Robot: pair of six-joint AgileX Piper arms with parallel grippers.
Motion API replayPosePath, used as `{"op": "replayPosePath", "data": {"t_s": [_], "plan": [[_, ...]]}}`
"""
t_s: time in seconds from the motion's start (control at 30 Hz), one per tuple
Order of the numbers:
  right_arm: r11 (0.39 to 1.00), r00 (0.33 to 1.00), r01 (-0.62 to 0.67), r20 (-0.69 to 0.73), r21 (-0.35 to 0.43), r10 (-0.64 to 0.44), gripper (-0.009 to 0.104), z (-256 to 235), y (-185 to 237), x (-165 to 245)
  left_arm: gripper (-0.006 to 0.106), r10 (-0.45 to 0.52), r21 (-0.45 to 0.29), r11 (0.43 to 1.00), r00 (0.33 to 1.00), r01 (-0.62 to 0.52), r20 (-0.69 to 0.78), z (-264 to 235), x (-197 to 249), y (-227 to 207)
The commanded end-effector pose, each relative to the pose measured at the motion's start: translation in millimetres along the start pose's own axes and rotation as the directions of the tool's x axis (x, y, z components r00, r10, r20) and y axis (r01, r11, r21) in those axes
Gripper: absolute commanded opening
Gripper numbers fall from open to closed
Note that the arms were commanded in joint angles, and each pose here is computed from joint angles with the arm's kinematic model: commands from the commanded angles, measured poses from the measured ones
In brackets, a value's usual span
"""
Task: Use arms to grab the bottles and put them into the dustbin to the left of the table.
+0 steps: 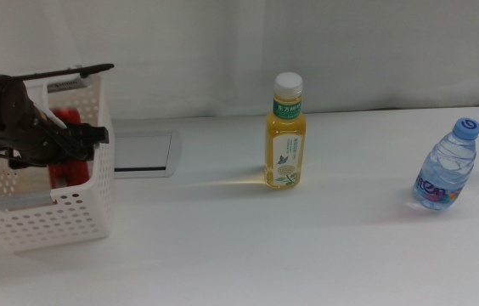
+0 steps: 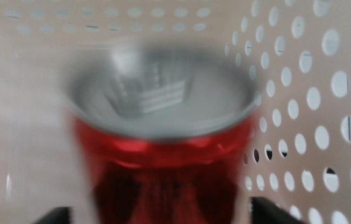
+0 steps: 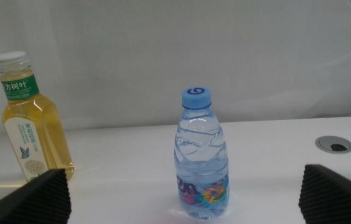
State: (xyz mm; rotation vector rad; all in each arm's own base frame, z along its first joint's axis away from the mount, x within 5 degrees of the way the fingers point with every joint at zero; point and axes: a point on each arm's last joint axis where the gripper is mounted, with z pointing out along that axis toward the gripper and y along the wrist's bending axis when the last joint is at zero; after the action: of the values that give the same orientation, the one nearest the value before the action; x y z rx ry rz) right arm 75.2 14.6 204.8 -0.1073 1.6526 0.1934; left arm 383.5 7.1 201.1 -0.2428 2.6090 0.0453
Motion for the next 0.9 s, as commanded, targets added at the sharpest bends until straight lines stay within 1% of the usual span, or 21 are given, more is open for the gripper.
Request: {"op": "replayPosePath", "data": {"t_s": [0.0, 0.03, 0.07, 0.2, 0.37, 0.53, 0.7, 0.77, 0.87], "plan": [[1.000, 1.000, 0.010, -0.012, 0.007, -0.009, 0.103, -0.2, -0.9, 5.9, 0.080, 0.006, -0.004, 1.000, 1.000, -0.006, 0.013, 2.1, -1.5, 0.5], [1.000, 1.000, 0.010, -0.012, 0.007, -0.009, 0.103, -0.2, -0.9, 5.9, 0.088, 0.004, -0.004, 1.000, 1.000, -0.004, 0.015, 1.1, -1.8, 0.5], [1.000, 1.000, 0.010, -0.012, 0.007, -0.009, 0.103, -0.2, -0.9, 5.9, 0.093, 0.002, -0.003, 1.000, 1.000, -0.002, 0.018, 0.2, -2.2, 0.6], [1.000, 1.000, 0.015, -0.012, 0.007, -0.015, 0.103, -0.2, -0.9, 5.9, 0.093, 0.001, 0.004, 1.000, 0.999, -0.002, 0.050, -7.7, -5.8, 0.4], [1.000, 1.000, 0.015, -0.012, 0.007, -0.015, 0.103, -0.2, -0.9, 5.9, 0.093, -0.005, 0.015, 1.000, 0.993, 0.003, 0.115, -28.7, -16.2, 0.3], [1.000, 1.000, 0.015, -0.012, 0.007, -0.015, 0.103, -0.2, -0.9, 5.9, 0.093, 0.003, 0.023, 1.000, 0.971, -0.009, 0.239, -70.5, -33.0, 1.6], [1.000, 1.000, 0.015, -0.012, 0.007, -0.015, 0.103, -0.2, -0.9, 5.9, 0.093, 0.028, 0.008, 0.999, 0.937, -0.033, 0.348, -110.3, -42.0, 5.2], [1.000, 1.000, 0.015, -0.012, 0.007, -0.015, 0.103, -0.2, -0.9, 5.9, 0.093, 0.027, 0.009, 0.999, 0.933, -0.033, 0.359, -115.2, -42.2, 5.6], [1.000, 1.000, 0.015, -0.012, 0.007, -0.015, 0.103, -0.2, -0.9, 5.9, 0.093, 0.027, 0.004, 1.000, 0.942, -0.030, 0.334, -112.4, -39.9, 6.0]]}}
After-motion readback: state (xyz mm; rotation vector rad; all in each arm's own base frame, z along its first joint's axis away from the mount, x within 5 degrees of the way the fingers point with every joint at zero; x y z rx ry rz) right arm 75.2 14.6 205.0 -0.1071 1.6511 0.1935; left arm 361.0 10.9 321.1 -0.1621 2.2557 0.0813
